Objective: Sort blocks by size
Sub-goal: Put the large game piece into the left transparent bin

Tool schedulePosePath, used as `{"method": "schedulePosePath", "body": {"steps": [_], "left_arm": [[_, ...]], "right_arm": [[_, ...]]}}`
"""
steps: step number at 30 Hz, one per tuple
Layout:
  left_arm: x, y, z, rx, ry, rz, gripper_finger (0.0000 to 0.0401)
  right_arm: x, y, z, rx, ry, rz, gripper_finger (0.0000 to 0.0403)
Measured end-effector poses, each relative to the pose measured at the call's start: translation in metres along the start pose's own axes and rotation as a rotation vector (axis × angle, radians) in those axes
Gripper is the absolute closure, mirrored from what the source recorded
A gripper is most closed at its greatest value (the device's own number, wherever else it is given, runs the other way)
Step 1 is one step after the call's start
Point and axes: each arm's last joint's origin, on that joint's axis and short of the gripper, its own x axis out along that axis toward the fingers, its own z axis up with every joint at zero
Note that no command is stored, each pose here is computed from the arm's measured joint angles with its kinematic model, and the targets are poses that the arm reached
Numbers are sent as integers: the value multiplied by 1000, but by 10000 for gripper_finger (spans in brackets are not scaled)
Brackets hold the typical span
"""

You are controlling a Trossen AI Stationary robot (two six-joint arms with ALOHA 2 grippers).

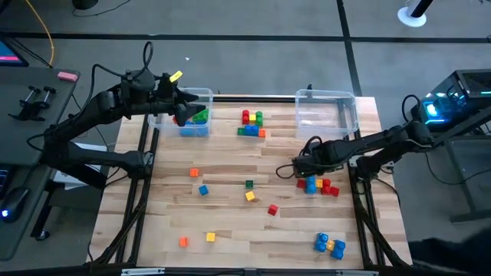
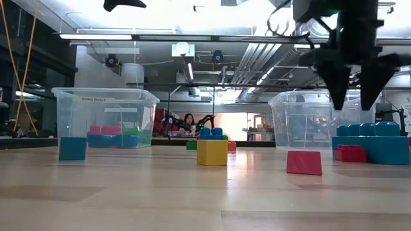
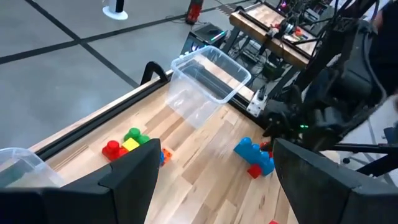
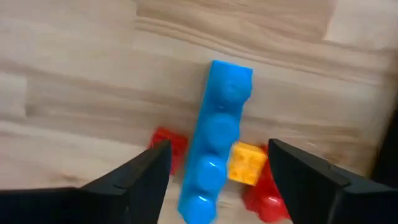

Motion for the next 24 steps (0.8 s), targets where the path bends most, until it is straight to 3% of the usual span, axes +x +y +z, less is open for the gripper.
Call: {"method": "schedulePosePath", "body": {"steps": [6,17,20,24], "left_arm": [[0,0,0,-12,5,1,105],[0,0,0,-17,-3,-2,105],[0,-1,2,-27,-25,-9,105],[-1,-4,10,-33,-103,-44,105]], "right_arm": [[26,-7,7,121,4,-10,126],[72,-16,0,210,32,90,128],[72,-17,0,200,8,89,159],[59,-11,5,142,-48,89,268]]}}
